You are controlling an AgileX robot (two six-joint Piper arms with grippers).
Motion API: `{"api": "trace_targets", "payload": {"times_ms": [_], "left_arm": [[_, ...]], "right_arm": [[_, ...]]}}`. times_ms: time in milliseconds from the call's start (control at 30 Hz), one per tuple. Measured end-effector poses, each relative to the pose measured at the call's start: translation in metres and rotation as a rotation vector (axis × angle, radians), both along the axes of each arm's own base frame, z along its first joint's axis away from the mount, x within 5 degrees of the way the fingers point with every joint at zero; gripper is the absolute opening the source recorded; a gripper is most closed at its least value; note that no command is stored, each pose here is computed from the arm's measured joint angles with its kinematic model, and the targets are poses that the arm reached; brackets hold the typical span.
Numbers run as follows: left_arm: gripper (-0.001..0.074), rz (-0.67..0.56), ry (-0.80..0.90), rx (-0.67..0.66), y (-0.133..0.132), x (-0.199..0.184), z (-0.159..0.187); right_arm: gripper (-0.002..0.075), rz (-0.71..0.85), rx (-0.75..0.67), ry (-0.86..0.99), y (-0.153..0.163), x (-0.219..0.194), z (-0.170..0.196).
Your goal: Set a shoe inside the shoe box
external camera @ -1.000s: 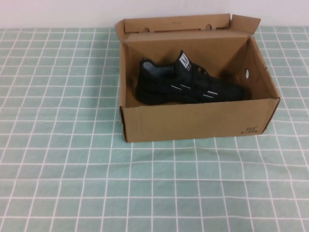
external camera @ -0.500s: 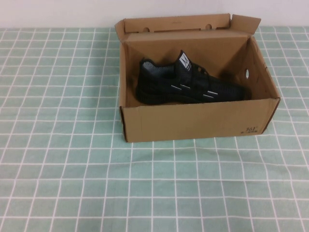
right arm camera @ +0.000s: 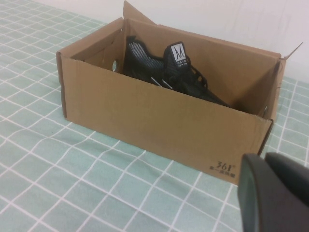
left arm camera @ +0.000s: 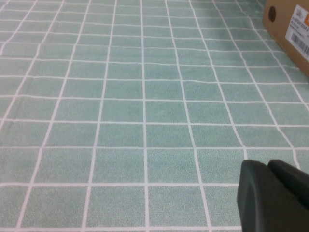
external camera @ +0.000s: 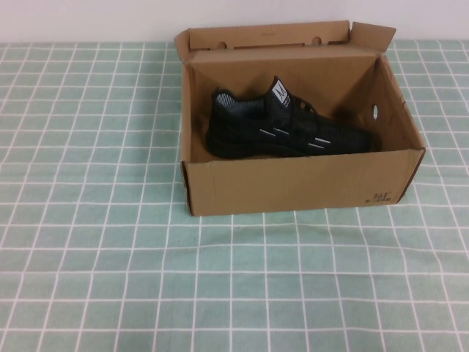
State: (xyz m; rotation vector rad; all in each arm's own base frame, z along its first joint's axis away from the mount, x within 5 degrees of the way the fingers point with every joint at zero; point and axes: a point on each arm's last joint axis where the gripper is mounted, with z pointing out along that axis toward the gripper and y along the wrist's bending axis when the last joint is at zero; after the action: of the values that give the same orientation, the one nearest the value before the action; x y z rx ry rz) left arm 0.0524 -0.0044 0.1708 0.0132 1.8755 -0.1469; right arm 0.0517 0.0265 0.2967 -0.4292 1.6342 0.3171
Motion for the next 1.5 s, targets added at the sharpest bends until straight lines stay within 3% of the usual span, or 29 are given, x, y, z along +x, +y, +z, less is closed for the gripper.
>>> {"api": "trace_targets", "payload": {"times_ms": [267,533,733,1100,1500], "left_arm": [[-0.0004,0.001,0.000,0.013,0.000,0.000,0.000],[-0.0004,0.001,0.000,0.016,0.001,0.000,0.000],[-0.0004,0.001,-0.001,0.023,0.001,0.000,0.000],[-0.0004,0.002,-0.003,0.032,0.001,0.000,0.000],[-0.0004,0.002,0.001,0.032,0.001,0.000,0.000]], "right_arm": [[-0.0008,-0.009,0.000,0.000,0.000,0.000,0.000],[-0.0008,-0.434,0.003,-0.030,-0.024,0.001,0.002],[-0.0008,-0.615,0.014,-0.127,-0.032,-0.011,-0.006],[-0.0008,-0.641,0.006,0.125,-0.035,0.000,-0.121],[-0.0009,-0.597,0.016,0.132,-0.032,0.000,-0.120]]}}
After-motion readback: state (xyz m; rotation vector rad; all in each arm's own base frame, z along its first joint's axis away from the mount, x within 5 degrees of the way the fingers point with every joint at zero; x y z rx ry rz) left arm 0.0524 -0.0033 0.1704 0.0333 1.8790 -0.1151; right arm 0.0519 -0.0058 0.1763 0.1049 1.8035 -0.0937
